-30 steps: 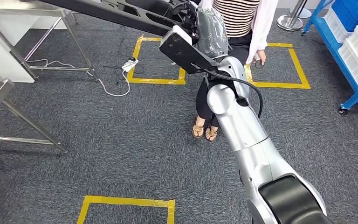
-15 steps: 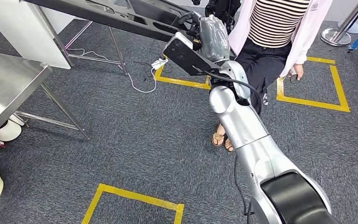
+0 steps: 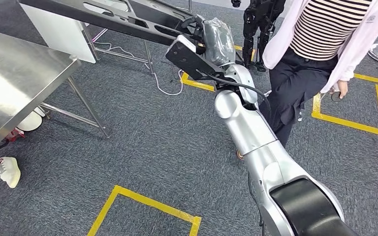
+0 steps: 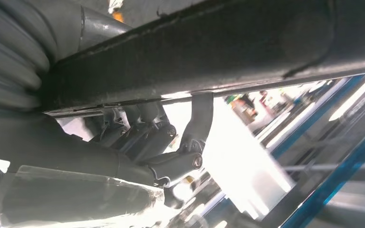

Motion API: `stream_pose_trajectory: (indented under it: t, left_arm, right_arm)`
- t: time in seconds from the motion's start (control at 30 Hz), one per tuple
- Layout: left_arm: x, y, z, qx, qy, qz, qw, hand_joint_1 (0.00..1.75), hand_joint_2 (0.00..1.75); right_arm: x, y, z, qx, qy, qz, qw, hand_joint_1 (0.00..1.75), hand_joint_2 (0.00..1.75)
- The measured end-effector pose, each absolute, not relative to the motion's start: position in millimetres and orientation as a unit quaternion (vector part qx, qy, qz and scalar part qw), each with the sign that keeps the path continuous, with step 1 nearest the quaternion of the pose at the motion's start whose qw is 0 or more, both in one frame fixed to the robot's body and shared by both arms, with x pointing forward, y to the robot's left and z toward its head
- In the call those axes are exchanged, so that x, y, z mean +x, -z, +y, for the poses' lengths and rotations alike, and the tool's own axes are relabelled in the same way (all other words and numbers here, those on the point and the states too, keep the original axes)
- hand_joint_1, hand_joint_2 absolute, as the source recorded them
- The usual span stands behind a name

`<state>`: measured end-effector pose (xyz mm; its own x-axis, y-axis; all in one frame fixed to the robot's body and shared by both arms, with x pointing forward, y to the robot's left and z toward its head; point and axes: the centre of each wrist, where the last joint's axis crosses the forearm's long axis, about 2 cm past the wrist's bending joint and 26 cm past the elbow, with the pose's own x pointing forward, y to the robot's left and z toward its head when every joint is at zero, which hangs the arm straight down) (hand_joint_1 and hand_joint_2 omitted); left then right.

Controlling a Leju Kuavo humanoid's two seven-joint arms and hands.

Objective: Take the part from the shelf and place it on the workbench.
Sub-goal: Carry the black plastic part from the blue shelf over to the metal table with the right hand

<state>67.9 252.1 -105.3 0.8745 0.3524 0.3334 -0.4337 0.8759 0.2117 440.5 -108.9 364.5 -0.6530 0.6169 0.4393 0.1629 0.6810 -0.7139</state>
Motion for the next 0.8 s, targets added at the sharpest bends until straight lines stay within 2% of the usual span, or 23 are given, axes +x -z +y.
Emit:
stream_pose_trajectory:
  t: [0.8]
  left_arm:
    - [65,106,256,0.149,-0.211,-0.138,0.956,0.00,1.75]
  right_arm:
    - [430,-383,-64,-0.197,-0.349,-0.850,0.342,1.75,1.75]
